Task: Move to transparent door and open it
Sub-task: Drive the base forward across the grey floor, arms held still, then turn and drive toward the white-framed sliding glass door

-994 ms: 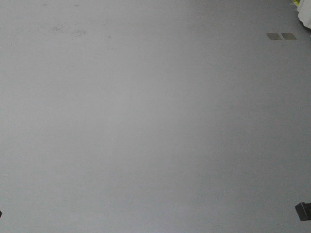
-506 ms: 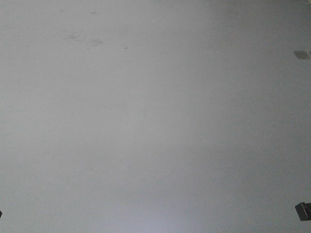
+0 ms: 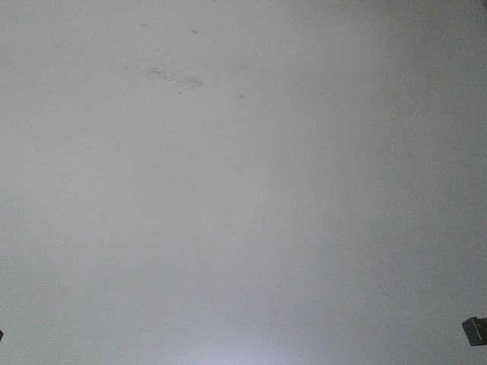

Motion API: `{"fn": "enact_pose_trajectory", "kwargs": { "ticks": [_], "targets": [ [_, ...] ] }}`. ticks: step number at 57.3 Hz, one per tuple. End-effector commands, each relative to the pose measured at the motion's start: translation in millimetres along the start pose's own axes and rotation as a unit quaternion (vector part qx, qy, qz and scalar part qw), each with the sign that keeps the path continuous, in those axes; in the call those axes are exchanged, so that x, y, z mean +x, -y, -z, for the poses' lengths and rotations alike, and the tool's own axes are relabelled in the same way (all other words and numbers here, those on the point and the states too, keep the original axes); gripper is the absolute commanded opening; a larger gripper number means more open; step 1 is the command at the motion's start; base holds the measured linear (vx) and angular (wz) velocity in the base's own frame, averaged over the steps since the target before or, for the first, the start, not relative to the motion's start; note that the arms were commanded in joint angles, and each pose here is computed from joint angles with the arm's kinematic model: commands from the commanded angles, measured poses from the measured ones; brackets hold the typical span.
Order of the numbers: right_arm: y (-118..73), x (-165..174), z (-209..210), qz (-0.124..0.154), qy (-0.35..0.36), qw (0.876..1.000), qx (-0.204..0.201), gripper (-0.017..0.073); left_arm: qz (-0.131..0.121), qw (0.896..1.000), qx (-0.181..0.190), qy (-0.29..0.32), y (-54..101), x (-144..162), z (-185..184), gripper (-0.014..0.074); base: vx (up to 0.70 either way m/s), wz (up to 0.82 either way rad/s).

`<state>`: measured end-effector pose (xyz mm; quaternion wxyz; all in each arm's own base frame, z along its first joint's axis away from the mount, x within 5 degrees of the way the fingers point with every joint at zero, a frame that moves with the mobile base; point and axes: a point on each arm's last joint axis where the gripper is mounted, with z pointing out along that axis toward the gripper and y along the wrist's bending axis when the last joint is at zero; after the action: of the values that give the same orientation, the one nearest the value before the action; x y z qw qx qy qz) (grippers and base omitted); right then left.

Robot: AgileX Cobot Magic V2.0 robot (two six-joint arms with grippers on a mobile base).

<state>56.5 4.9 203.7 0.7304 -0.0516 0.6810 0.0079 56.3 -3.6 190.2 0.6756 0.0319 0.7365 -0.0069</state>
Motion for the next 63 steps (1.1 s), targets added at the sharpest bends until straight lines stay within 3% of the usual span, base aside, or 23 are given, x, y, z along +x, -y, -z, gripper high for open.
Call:
{"fn": "enact_pose_trajectory", "kwargs": {
  "ticks": [1, 63],
  "targets": [
    [0.6, -3.1, 1.1, 0.0, 0.039, 0.999, 0.005, 0.0, 0.009, 0.999, -0.003, 0.036, -0.5, 1.3, -0.7, 0.0004, 0.46, 0.27],
    [0.6, -3.1, 1.1, 0.0, 0.039, 0.999, 0.005, 0.0, 0.009, 0.999, -0.003, 0.036, -0.5, 1.2, -0.6, 0.0004, 0.48, 0.39]
  ]
}}
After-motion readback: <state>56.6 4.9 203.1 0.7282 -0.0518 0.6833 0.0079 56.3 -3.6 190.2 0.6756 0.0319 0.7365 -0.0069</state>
